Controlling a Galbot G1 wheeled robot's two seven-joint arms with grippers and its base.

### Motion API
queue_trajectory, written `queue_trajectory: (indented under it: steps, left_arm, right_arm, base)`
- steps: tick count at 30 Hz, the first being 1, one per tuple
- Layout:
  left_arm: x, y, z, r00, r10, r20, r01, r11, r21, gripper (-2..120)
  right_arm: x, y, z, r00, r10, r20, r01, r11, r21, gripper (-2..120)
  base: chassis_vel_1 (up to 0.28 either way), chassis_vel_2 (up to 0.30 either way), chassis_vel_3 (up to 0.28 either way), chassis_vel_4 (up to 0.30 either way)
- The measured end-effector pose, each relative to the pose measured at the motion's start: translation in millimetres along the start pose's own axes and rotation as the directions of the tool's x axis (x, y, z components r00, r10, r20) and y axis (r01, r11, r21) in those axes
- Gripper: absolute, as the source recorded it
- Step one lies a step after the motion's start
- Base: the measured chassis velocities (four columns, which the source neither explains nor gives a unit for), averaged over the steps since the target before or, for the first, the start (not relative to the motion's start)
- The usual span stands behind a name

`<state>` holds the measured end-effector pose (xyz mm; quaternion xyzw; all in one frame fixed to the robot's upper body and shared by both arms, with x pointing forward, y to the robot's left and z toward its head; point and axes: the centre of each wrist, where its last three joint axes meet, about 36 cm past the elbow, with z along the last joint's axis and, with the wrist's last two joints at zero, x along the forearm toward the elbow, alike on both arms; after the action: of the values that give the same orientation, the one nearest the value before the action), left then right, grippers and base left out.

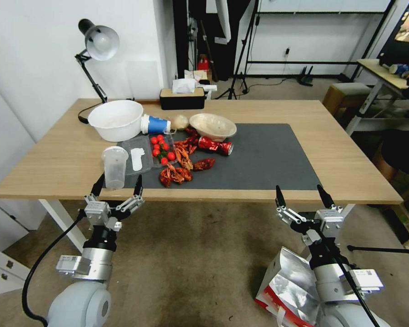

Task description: Pick up the food delivery bag from the floor and place it on the table.

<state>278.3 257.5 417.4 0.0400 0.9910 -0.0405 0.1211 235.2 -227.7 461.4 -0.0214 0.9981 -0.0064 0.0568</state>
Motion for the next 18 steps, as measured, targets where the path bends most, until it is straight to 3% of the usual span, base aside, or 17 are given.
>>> queue_trajectory:
  steps: [18]
  left_arm:
    - [1.9,-1.6,-0.5,1.000,0.008,-0.018,-0.009,1.000,-0.012,100]
  right_arm:
    - [0.2,0.7,-0.6,1.000,0.012,0.004,-0.012,1.000,-0.012,100]
  base:
    - [0.000,0.000,0.000,0.000]
